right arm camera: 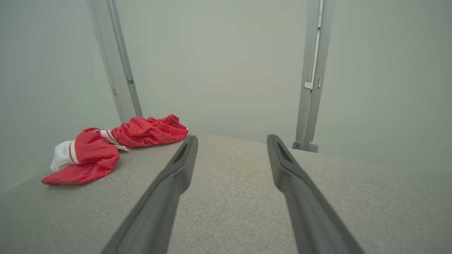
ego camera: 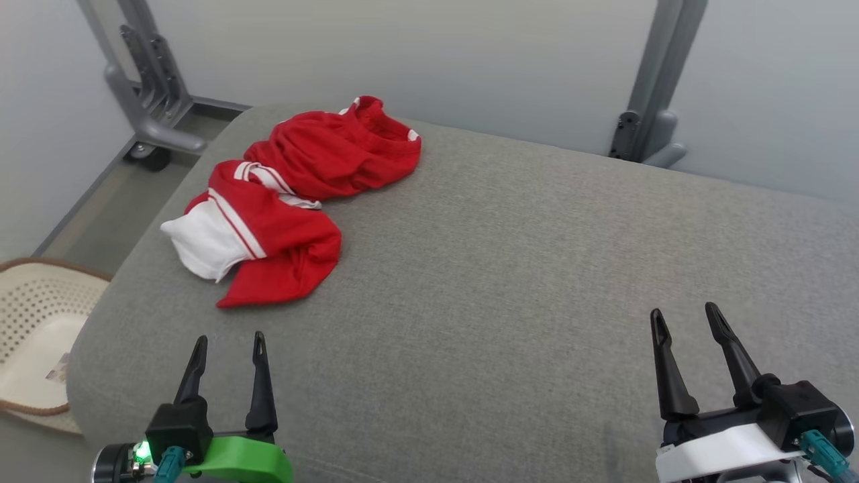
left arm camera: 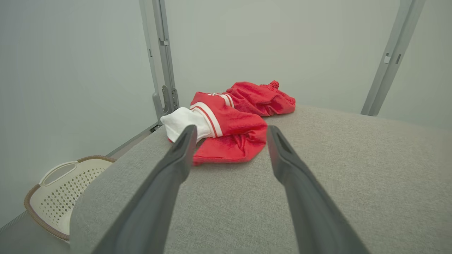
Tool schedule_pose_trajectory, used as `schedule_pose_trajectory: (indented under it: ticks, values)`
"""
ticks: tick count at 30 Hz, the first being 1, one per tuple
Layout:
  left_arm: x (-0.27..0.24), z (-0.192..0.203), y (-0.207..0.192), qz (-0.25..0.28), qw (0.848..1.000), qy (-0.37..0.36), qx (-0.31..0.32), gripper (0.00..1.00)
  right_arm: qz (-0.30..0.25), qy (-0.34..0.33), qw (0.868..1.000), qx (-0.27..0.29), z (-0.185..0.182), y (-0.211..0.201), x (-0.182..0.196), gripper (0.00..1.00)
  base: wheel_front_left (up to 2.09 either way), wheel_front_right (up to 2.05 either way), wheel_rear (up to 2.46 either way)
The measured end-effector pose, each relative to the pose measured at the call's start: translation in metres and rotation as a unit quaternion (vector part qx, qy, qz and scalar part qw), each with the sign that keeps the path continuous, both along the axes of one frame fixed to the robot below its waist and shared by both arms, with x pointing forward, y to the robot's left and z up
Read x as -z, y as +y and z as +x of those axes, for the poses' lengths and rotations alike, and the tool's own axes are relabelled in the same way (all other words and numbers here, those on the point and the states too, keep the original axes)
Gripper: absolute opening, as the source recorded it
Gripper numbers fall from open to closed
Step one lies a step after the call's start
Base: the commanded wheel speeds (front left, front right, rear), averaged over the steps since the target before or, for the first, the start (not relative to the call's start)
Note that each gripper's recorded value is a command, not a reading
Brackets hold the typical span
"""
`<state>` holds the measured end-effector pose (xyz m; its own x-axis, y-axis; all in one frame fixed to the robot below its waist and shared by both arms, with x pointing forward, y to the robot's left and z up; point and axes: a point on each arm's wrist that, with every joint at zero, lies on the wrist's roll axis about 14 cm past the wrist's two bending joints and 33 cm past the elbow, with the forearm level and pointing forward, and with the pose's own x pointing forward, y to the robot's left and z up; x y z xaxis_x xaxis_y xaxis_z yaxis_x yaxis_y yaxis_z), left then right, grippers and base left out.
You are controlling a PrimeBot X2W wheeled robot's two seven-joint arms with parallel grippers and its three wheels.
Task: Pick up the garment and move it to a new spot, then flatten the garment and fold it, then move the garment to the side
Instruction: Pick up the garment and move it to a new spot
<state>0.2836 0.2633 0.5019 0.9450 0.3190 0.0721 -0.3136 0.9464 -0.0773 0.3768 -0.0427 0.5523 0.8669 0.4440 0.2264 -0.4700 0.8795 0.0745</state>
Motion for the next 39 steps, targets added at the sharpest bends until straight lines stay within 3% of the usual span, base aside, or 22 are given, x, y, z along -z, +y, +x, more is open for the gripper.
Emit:
schedule_pose_trajectory:
  ticks: [12, 24, 32, 39]
  values:
    - [0.008, -0.054, 0.051, -0.006, 0.993, 0.015, -0.113, 1.00, 0.005, 0.003, 0.994, -0.108, 0.006, 0.076, 0.002, 1.00, 0.00, 0.00, 0.00]
    - [0.014, -0.059, 0.057, -0.004, 0.992, 0.031, -0.125, 1.00, 0.003, 0.014, 0.994, -0.113, 0.015, 0.082, 0.012, 1.00, 0.00, 0.00, 0.00]
    - [-0.018, -0.031, 0.081, 0.051, 0.994, 0.008, -0.099, 1.00, -0.007, 0.017, 0.996, -0.091, 0.019, 0.067, 0.018, 1.00, 0.00, 0.00, 0.00]
    - [-0.058, 0.030, 0.101, 0.112, 0.992, -0.003, -0.055, 1.00, -0.016, 0.014, 0.997, -0.070, 0.027, 0.054, 0.022, 1.00, 0.00, 0.00, 0.00]
